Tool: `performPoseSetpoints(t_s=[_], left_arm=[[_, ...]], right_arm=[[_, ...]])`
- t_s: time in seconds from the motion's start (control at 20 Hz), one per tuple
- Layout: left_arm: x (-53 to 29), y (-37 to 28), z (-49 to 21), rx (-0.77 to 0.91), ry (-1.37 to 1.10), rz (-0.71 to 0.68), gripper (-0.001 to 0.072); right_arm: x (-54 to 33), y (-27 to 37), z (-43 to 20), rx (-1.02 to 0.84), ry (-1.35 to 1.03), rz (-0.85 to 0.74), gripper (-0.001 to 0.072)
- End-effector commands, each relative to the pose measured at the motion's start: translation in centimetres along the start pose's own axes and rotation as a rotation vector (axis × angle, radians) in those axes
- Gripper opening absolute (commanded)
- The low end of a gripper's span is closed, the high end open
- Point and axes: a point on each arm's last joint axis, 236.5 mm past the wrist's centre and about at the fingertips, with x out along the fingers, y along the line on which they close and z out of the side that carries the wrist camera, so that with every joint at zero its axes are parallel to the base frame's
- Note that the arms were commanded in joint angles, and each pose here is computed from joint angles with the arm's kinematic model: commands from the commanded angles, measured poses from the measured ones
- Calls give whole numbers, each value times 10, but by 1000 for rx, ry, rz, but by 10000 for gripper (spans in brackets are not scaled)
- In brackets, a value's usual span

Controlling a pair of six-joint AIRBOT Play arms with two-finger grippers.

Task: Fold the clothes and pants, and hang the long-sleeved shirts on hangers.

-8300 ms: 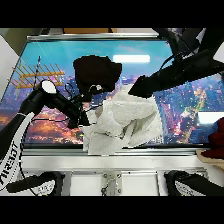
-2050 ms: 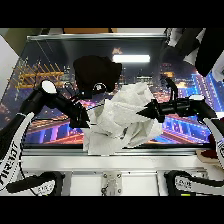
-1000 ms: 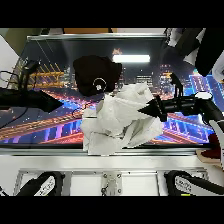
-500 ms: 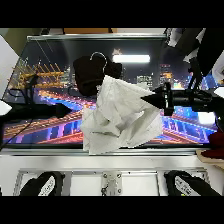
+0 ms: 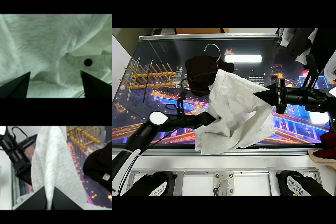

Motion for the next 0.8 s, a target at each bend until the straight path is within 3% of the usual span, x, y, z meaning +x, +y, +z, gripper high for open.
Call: performPoseSetpoints(t_s=[0.0,0.1,0.15,0.45,0.75], left_arm=[[30,-12,-1,2,30,-3,446],[30,-3,5,-17,39,10,60],[25,3,10,-37,33,11,16],[-59,57,52,-85,-115,125,15],[-99,78,75,-152,-235,147,15]], right_arm=[[0,-1,1,12,-2,-7,8],[-1,1,3,18,-3,-8,8],[-2,2,5,27,-5,-10,8],[-12,16,14,22,7,-39,7],[-12,39,14,51,29,24,7]])
